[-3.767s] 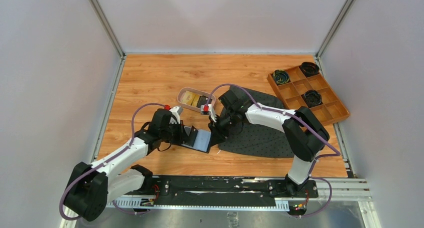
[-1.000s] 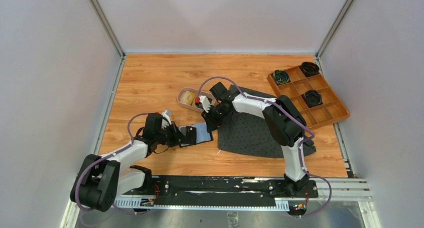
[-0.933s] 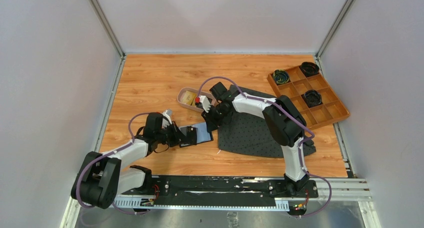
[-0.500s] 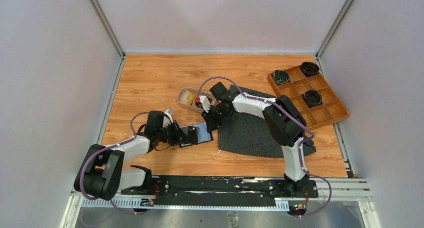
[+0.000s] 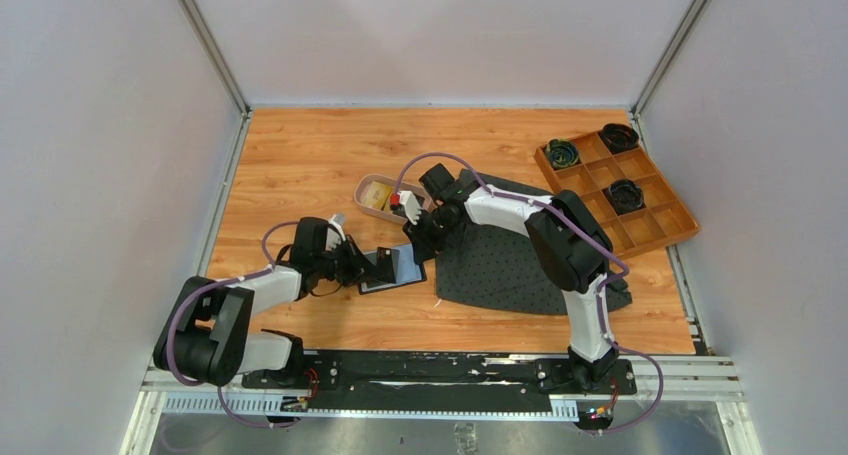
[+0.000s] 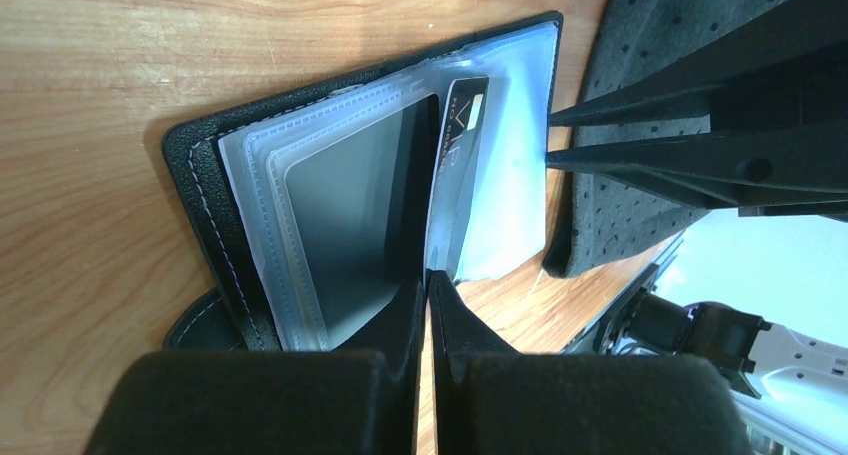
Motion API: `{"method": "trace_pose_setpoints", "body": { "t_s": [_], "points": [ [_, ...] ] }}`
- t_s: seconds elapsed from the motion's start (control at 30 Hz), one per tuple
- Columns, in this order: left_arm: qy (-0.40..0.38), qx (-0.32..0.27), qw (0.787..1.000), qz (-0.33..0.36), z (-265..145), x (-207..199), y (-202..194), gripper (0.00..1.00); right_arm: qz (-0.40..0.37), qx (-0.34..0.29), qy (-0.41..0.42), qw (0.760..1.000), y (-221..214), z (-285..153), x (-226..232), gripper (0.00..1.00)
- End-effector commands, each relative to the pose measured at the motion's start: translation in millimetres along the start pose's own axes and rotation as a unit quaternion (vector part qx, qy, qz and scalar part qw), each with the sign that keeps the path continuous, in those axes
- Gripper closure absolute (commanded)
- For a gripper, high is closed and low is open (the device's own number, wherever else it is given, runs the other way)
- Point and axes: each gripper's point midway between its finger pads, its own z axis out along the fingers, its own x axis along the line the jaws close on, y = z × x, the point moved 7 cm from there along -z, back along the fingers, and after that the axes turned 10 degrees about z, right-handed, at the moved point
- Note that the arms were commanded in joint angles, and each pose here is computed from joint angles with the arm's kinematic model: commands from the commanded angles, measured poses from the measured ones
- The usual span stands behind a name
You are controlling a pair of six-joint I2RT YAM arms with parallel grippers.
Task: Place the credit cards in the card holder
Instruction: Insert the credit card into the card holder.
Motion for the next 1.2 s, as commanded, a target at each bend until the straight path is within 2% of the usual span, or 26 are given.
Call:
{"method": "trace_pose_setpoints", "body": {
  "t_s": [0.0,0.2,1.0,1.17],
  "points": [
    [0.053,-0.008,0.998,-0.026,2.2,20.9,-9.3,1.00,0.022,0.040,-0.017,0.999,-23.0,2.1,-11.2,0.76],
    [0.047,-0.017,0.998,-0.036,2.0,20.9,-11.2,1.00,0.023,0.040,-0.016,0.999,-23.4,2.2,-11.0,0.76],
    [0.019,0.006,0.997,-0.070,8.6,20.4,-29.0,1.00,0.026,0.042,-0.010,0.999,-24.4,4.7,-8.9,0.76],
    [0.015,0.014,0.997,-0.077,13.7,17.4,-31.7,0.96,0.024,0.040,-0.008,0.999,-23.1,3.5,-7.6,0.75]
  ]
}}
